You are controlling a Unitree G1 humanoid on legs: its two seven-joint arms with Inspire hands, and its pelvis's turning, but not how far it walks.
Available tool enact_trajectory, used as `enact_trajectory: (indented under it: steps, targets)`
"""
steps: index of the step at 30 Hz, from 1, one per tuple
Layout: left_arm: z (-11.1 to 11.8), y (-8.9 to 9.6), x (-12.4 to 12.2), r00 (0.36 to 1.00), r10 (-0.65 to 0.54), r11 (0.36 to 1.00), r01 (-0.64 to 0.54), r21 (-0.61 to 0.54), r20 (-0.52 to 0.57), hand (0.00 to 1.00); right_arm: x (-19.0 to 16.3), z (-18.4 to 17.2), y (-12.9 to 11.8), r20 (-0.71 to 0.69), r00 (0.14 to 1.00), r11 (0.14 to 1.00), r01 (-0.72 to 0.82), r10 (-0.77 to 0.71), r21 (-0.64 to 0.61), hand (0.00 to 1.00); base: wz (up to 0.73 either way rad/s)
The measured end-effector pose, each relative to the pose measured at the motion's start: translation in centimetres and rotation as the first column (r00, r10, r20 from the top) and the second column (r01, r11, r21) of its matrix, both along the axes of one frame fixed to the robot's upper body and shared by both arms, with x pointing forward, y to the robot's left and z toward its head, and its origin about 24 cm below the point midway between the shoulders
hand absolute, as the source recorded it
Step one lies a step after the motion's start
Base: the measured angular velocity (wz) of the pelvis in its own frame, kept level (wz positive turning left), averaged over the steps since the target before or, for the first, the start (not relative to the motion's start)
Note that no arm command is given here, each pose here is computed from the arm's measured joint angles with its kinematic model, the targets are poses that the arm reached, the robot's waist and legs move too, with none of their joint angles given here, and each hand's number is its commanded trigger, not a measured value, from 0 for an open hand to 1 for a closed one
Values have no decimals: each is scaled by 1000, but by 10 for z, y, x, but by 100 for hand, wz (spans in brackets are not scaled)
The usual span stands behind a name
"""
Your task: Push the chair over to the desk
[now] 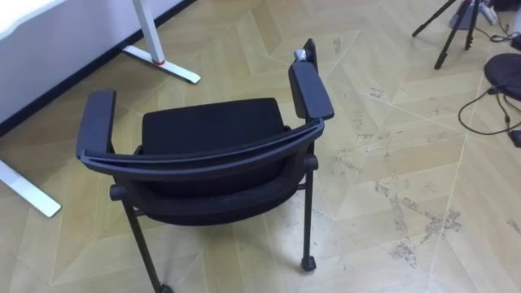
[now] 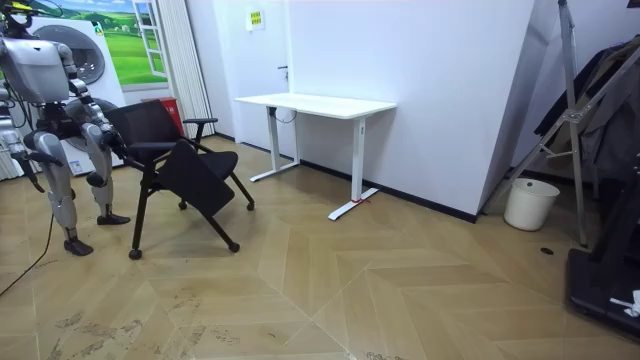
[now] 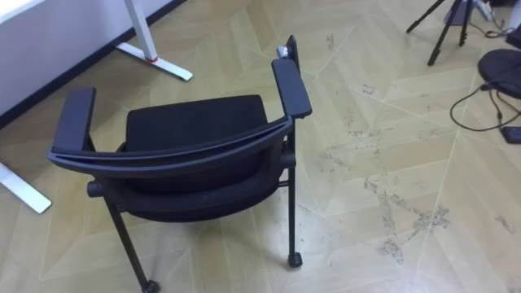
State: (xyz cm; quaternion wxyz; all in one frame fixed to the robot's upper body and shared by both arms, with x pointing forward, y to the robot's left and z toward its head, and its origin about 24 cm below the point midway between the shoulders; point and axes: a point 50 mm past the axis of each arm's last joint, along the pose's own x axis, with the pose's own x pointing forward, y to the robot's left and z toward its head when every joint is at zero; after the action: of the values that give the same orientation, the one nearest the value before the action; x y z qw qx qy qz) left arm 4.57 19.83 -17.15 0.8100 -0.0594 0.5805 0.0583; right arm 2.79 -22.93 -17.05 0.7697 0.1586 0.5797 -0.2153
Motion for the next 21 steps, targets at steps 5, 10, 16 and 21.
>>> enact_trajectory:
  steps: [5,10,16,21]
  targets:
    - [0,3,-1,1000,31,999,-31,31,-3,0,-1,0,-1,-4,999,999,37,-37,-11,0,0]
    - [1,9,-5,997,74,996,-74,57,-7,0,-8,0,-3,-33,995,996,88,-89,-24,0,0]
    - [1,12,-6,995,95,992,-93,84,-12,0,-12,0,-3,-49,994,995,94,-96,-29,0,0]
    - [1,13,-7,993,115,989,-113,94,-14,0,-17,0,-4,-59,991,993,115,-117,-34,0,0]
